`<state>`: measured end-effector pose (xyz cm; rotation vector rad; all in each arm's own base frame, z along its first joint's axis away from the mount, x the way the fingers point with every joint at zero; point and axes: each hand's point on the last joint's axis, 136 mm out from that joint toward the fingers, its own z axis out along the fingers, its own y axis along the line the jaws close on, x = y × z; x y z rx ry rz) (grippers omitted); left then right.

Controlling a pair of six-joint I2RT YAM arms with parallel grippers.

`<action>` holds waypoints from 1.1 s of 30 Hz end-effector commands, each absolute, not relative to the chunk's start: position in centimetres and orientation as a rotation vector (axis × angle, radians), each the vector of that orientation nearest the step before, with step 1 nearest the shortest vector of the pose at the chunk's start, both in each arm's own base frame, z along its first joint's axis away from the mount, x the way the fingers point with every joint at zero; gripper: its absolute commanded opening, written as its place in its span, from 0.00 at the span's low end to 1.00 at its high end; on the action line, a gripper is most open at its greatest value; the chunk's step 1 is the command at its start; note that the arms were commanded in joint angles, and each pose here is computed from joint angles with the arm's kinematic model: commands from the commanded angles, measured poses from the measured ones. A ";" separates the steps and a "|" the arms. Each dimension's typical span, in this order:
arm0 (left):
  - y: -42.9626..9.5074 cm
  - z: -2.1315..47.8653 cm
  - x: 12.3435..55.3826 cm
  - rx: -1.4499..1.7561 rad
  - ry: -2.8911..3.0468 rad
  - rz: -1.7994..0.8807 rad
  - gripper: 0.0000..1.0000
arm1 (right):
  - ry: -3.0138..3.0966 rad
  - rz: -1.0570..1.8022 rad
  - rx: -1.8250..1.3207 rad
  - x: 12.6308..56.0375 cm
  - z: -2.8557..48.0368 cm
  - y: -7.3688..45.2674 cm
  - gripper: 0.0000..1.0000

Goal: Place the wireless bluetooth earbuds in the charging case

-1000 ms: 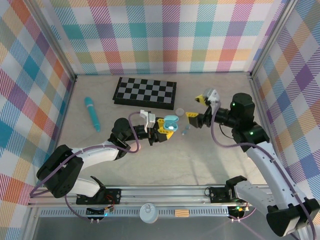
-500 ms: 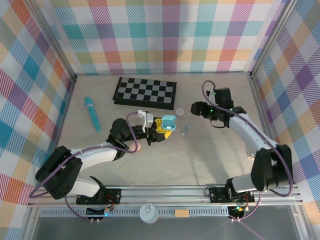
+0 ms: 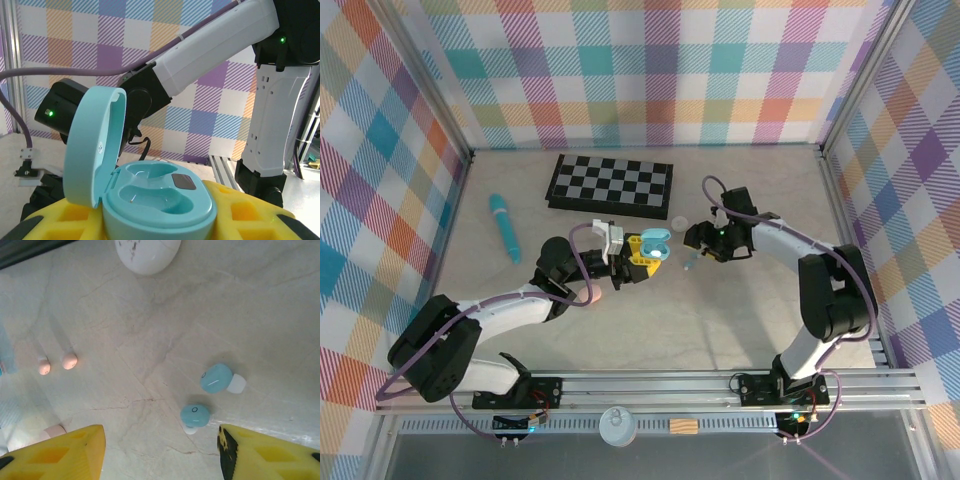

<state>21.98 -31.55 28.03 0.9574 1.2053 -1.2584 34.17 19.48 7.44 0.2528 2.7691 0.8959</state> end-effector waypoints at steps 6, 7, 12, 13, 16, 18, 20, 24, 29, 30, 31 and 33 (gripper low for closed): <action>-31.2 29.1 21.6 0.966 1.149 -1.245 0.32 | 2.867 0.898 0.318 32.2 5.1 21.1 0.59; -31.2 29.1 21.6 0.967 1.148 -1.244 0.32 | 2.880 0.898 0.315 32.0 4.8 21.4 0.59; -31.1 29.3 21.5 0.964 1.142 -1.240 0.32 | 2.902 0.860 0.323 31.8 4.0 21.5 0.58; -31.1 29.3 21.5 0.965 1.145 -1.241 0.32 | 2.903 0.852 0.324 31.8 4.0 21.5 0.58; -31.0 29.2 21.4 0.967 1.147 -1.238 0.32 | 2.916 0.826 0.327 31.8 3.7 21.3 0.58; -31.0 29.2 21.4 0.966 1.146 -1.235 0.32 | 2.918 0.820 0.328 31.9 3.5 21.3 0.58; -31.0 29.3 21.4 0.965 1.145 -1.236 0.32 | 2.921 0.813 0.326 32.1 3.3 21.3 0.58; -30.9 29.3 21.3 0.966 1.149 -1.233 0.32 | 2.918 0.801 0.321 32.6 3.1 21.4 0.58; -30.9 29.3 21.3 0.970 1.152 -1.227 0.32 | 2.908 0.824 0.301 33.3 3.2 21.9 0.57; -30.9 29.3 21.3 0.969 1.150 -1.226 0.32 | 2.907 0.826 0.295 33.5 3.2 22.0 0.57; -30.8 29.3 21.3 0.970 1.151 -1.226 0.32 | 2.905 0.827 0.292 33.6 3.2 22.0 0.57; -30.8 29.3 21.3 0.967 1.151 -1.223 0.32 | 2.904 0.829 0.286 33.9 3.2 22.2 0.55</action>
